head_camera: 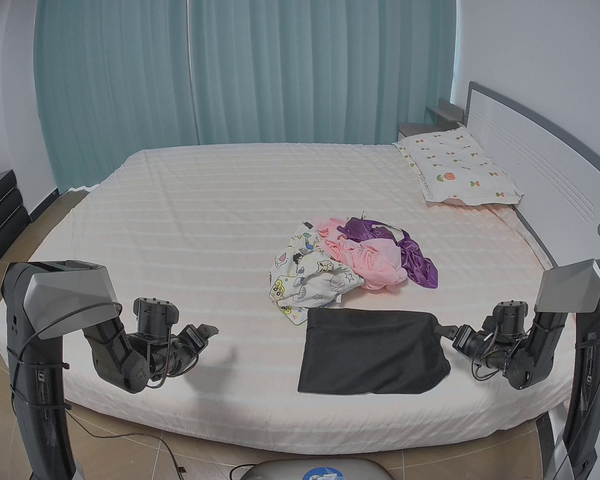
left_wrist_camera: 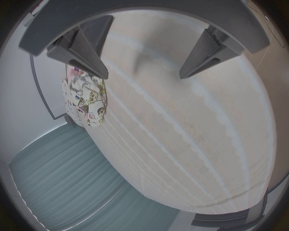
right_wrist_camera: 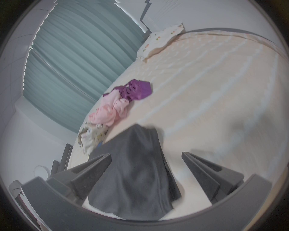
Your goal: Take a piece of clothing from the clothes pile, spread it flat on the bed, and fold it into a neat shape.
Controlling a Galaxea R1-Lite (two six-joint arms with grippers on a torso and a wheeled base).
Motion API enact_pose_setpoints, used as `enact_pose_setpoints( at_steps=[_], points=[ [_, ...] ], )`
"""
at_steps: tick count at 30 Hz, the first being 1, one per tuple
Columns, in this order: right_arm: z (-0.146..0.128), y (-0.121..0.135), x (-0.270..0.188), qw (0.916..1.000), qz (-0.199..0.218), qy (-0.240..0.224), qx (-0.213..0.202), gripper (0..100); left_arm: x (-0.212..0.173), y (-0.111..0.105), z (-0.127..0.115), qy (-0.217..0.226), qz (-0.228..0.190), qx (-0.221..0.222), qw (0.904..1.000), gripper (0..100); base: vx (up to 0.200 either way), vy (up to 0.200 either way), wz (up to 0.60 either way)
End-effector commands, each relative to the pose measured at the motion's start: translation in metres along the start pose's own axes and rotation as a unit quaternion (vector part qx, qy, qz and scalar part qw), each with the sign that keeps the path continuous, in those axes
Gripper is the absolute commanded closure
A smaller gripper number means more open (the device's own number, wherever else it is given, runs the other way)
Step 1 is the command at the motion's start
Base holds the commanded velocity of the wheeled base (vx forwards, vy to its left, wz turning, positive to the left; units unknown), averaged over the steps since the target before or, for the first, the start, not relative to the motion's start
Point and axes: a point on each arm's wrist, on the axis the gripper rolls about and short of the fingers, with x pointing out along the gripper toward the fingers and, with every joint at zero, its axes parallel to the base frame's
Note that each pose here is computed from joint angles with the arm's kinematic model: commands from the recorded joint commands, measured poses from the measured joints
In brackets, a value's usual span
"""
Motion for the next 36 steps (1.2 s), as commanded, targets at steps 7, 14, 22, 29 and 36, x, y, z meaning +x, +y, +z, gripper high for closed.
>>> enact_pose_setpoints(
  at_steps=[7, 14, 22, 29, 36],
  points=[
    [-0.016, -0.007, -0.004, 0.9993, -0.005, 0.029, -0.024, 0, 0.001, 0.002, -0.002, 0.003, 0.003, 0.010, 0.9999, 0, 0.000, 0.000, 0.00],
    [-0.025, -0.003, 0.008, 0.9977, -0.001, 0.039, -0.055, 100, 0.001, 0.001, -0.002, 0.003, 0.002, 0.010, 0.9999, 0, 0.000, 0.000, 0.00],
    [-0.031, -0.010, -0.006, 0.9954, -0.017, 0.055, -0.077, 100, 0.001, 0.001, -0.002, 0.003, 0.002, 0.010, 0.9999, 0, 0.000, 0.000, 0.00],
    [-0.029, -0.012, -0.015, 0.9946, -0.024, 0.055, -0.085, 100, 0.001, 0.001, -0.002, 0.003, 0.003, 0.010, 0.9999, 0, 0.000, 0.000, 0.00],
    [-0.027, -0.017, -0.021, 0.9943, -0.032, 0.053, -0.087, 100, 0.001, 0.001, -0.002, 0.003, 0.003, 0.010, 0.9999, 0, 0.000, 0.000, 0.00]
  ],
)
